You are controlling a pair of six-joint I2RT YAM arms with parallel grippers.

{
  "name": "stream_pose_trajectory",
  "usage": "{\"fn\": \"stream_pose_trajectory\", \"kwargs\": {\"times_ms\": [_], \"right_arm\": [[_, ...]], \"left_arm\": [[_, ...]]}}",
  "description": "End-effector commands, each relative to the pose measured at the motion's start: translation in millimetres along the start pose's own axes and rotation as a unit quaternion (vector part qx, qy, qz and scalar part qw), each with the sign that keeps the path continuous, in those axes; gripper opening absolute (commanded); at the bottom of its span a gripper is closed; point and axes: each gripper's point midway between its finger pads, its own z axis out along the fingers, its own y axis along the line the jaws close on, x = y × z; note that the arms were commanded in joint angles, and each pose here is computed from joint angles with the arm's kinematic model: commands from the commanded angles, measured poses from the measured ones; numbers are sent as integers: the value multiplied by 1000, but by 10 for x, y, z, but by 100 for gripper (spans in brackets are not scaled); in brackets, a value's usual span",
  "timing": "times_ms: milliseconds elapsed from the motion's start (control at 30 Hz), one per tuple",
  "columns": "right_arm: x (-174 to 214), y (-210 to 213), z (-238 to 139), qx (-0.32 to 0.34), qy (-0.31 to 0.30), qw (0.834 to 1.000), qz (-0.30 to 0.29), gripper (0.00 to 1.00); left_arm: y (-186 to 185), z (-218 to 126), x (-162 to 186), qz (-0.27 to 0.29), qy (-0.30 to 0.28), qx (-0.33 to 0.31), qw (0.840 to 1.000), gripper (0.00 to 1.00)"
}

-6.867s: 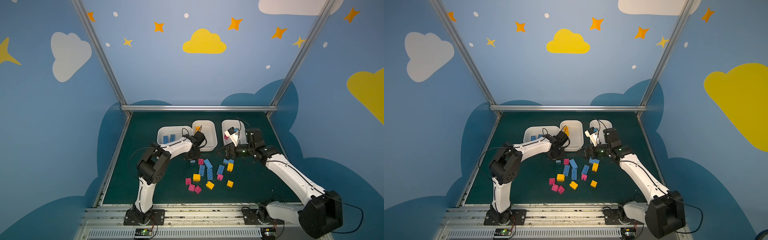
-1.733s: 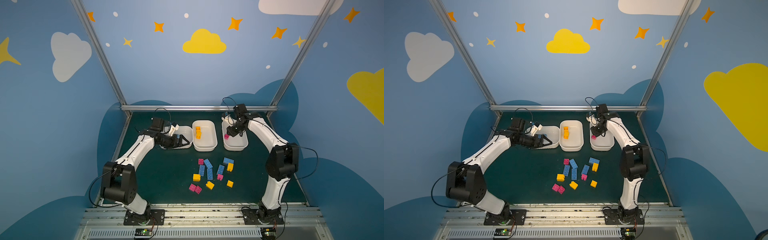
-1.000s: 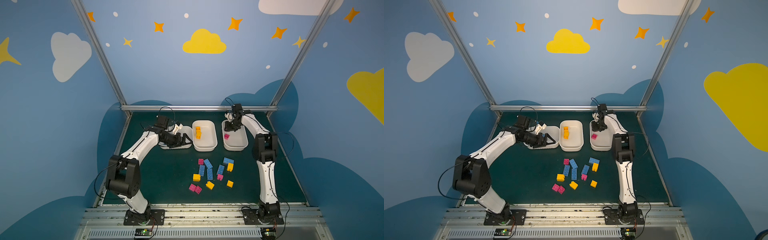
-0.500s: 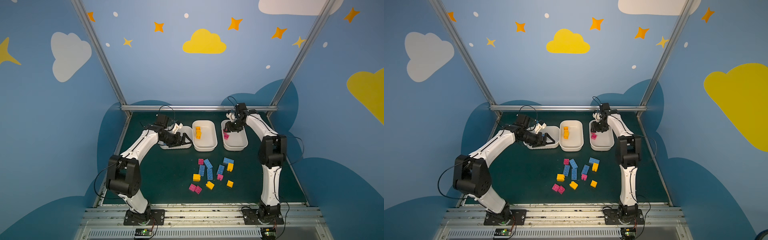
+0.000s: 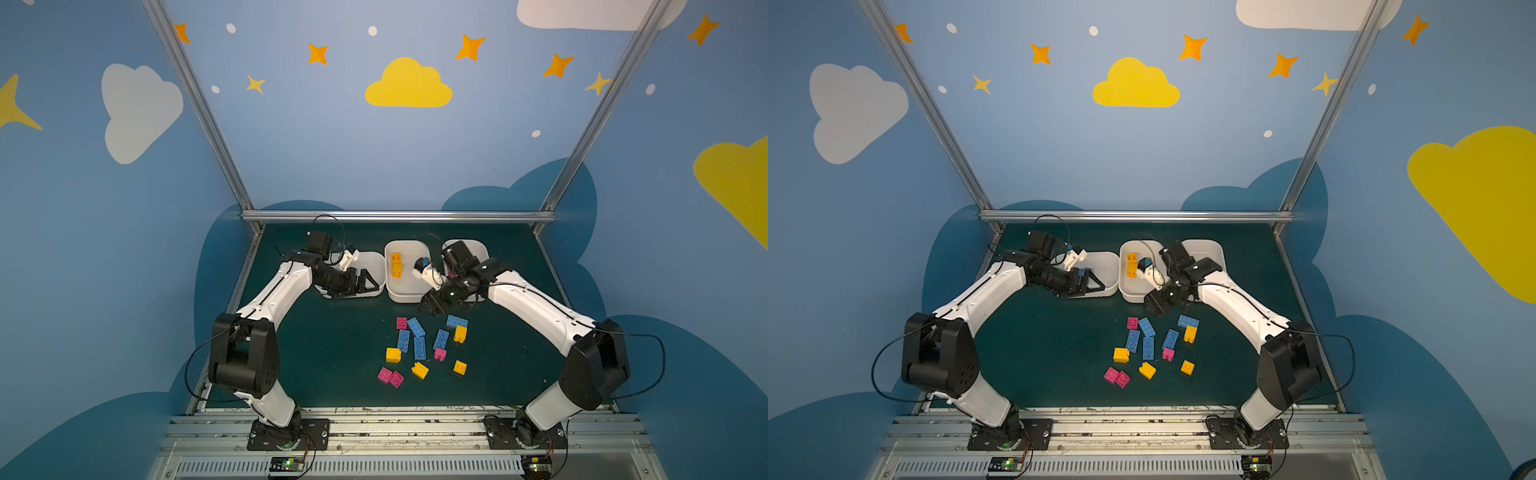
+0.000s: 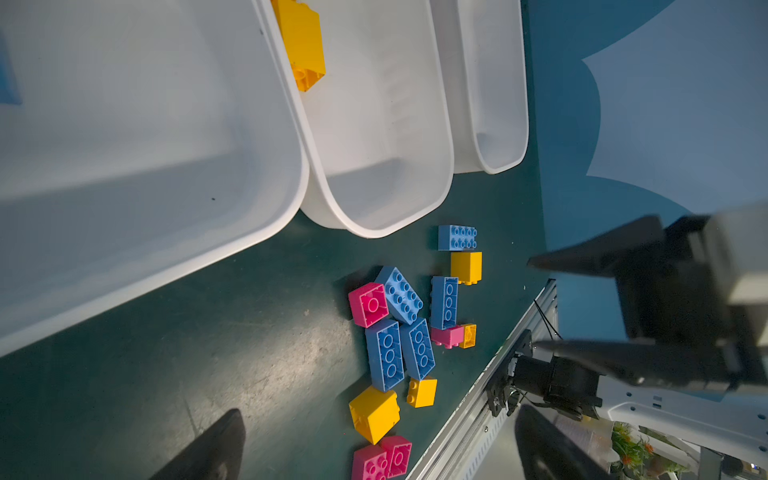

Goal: Sort the legos into containers by color
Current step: 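Move the right gripper back to the pile and grasp a pink brick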

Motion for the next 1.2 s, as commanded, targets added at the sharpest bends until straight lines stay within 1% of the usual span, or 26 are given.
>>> {"fn": "stream_pose_trajectory", "kwargs": {"times_ms": [0,67,133,300,367,467,567,767,900,1000,1167], "right_arm": [[-74,122,106,15,0,994,-111,62],[-80,175,252,19,19,988,-155,61],[-96,168,396,25,34,983,-178,61],[-92,43,712,32,77,975,-208,59],[-139,-29,789,43,84,973,-209,58],[-161,-64,901,42,95,971,-213,57],[-98,-114,1032,45,117,968,-218,57],[-17,-226,1204,57,141,961,-229,55],[-2,-277,1272,65,144,961,-228,54],[75,-305,1332,64,162,959,-222,54],[143,-287,1371,47,169,962,-210,51]], "left_arm": [[-10,-147,77,6,-7,-5,1000,100],[9,-212,100,5,-13,-8,1000,100],[23,-259,124,3,-20,-11,1000,100],[43,-345,213,-3,-29,-14,999,100],[51,-359,263,-6,-30,-12,999,100],[66,-370,326,-10,-30,-11,999,100],[86,-382,366,-14,-31,-10,999,100],[127,-405,431,-15,-32,-10,999,100],[146,-402,447,-17,-31,-9,999,99],[142,-395,439,-17,-32,-6,999,100],[134,-397,430,-16,-33,-4,999,100]]}}
